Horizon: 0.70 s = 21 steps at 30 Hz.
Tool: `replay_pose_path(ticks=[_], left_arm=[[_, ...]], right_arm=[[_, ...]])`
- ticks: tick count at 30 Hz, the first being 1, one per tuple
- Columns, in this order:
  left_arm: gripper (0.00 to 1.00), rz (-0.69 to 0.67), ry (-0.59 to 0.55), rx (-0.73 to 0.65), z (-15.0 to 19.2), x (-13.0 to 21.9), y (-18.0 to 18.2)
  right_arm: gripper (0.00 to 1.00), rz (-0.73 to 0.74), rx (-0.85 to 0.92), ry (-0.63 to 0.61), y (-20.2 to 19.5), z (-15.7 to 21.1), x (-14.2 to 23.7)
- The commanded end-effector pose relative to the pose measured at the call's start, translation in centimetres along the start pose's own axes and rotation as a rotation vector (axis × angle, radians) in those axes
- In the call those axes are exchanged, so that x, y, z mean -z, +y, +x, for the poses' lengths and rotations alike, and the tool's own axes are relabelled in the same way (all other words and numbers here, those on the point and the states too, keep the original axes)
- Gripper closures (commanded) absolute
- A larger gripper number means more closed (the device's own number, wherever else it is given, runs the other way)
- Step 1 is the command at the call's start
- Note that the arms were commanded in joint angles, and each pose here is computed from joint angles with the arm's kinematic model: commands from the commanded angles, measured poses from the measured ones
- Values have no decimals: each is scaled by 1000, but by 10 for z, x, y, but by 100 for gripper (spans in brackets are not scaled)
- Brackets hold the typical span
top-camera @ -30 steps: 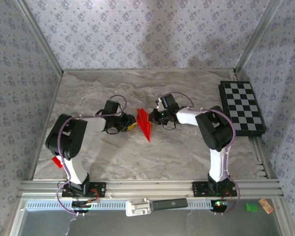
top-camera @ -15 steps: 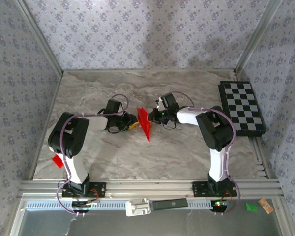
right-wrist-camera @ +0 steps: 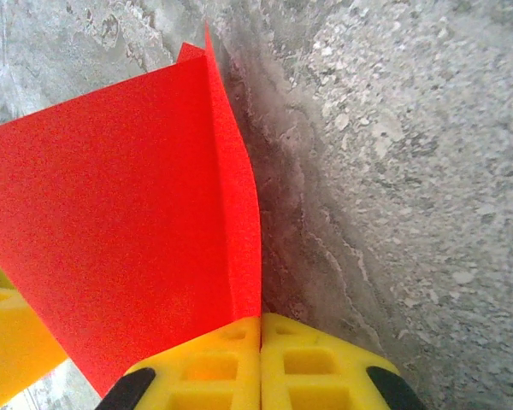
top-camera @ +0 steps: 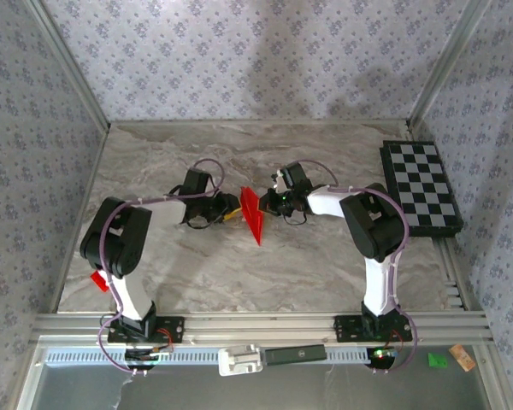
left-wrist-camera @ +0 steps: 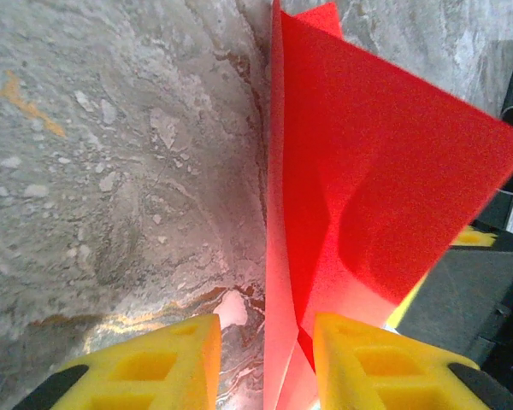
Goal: Fold a paper plane with a square sheet of paper (pick it up from the middle)
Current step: Turn over the paper plane at the top-center of the table, then move the paper plane to the top-center of the table.
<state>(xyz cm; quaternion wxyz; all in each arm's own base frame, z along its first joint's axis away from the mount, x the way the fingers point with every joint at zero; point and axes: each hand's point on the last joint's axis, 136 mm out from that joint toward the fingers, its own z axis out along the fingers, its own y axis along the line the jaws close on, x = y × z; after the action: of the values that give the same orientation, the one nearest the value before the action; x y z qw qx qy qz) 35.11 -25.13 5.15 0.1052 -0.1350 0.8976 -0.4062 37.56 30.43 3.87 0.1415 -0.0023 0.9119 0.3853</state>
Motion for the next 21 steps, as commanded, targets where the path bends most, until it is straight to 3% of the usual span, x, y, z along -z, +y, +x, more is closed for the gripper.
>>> replay_pose_path(ticks=[1, 8, 15, 21], left_arm=[[68, 40, 39, -28, 2, -8, -13], [74, 6, 59, -18, 1, -18, -7], [83, 4, 89, -16, 5, -25, -6], [91, 1, 87, -25, 4, -24, -7]], right_arm=[[93, -4, -29, 28, -6, 6, -3], [92, -9, -28, 33, -5, 7, -3], [82, -41, -12, 71, -4, 8, -1], [86, -33, 32, 90, -4, 5, 2]])
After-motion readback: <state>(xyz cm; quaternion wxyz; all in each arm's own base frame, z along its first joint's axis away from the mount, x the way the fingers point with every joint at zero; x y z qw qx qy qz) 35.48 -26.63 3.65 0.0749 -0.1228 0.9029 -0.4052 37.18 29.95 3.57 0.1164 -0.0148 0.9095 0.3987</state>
